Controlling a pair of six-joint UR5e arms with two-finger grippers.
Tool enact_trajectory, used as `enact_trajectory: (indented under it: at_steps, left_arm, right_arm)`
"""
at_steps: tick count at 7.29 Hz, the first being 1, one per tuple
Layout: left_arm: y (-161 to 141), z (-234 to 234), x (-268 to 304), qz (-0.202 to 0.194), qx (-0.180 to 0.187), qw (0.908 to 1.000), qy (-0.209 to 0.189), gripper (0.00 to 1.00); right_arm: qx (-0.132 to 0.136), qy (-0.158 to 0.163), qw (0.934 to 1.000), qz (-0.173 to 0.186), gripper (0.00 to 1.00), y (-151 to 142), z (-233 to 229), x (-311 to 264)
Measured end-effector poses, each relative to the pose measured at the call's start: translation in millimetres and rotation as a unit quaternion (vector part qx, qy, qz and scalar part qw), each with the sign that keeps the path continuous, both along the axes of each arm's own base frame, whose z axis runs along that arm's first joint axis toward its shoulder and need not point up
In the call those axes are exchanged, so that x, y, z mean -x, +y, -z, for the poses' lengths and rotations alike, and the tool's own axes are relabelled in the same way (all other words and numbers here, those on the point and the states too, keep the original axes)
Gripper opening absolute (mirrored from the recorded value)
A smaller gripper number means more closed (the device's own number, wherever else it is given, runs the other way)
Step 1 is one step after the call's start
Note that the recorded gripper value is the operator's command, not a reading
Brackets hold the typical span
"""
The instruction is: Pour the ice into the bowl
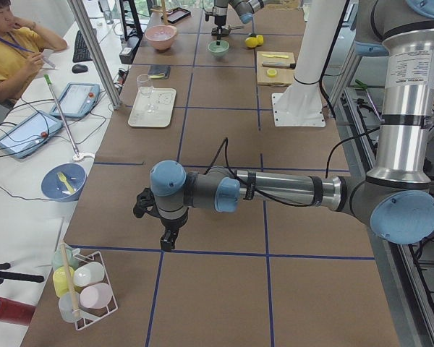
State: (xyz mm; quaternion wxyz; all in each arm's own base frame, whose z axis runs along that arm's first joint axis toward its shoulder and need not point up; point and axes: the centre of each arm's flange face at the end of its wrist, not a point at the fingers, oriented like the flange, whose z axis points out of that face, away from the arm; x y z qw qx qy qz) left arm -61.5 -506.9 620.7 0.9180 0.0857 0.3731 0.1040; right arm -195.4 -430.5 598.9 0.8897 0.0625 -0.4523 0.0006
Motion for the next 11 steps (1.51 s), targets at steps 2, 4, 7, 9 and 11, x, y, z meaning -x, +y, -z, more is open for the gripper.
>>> enact_trajectory:
  at_steps: [2,4,7,9,11]
  left_arm:
    - [0,-1,0,0.000,0.001,1.0000,0.000,1.00]
    - [0,-1,0,0.000,0.001,1.0000,0.000,1.00]
    - [-1,1,0,0.000,-0.001,1.0000,0.000,1.00]
    - [-1,2,0,-0.001,-0.002,1.0000,0.000,1.00]
    - [-1,0,-1,-0.001,0.000,1.0000,-0.001,1.00]
  right_arm:
    - [-0.003,0.000,1.0000,0.006,0.99,1,-1,4]
    - [-0.006,-0.001,1.0000,0.007,1.00,1,1,6]
    - [-0.024,-0.012,0.9996,-0.009,1.00,-11,25,-13]
    - [-0.047,0.001,0.9989,-0.005,1.00,-25,27,-50]
    - [-0.068,0.042,0.9966,0.019,1.00,-38,14,-111]
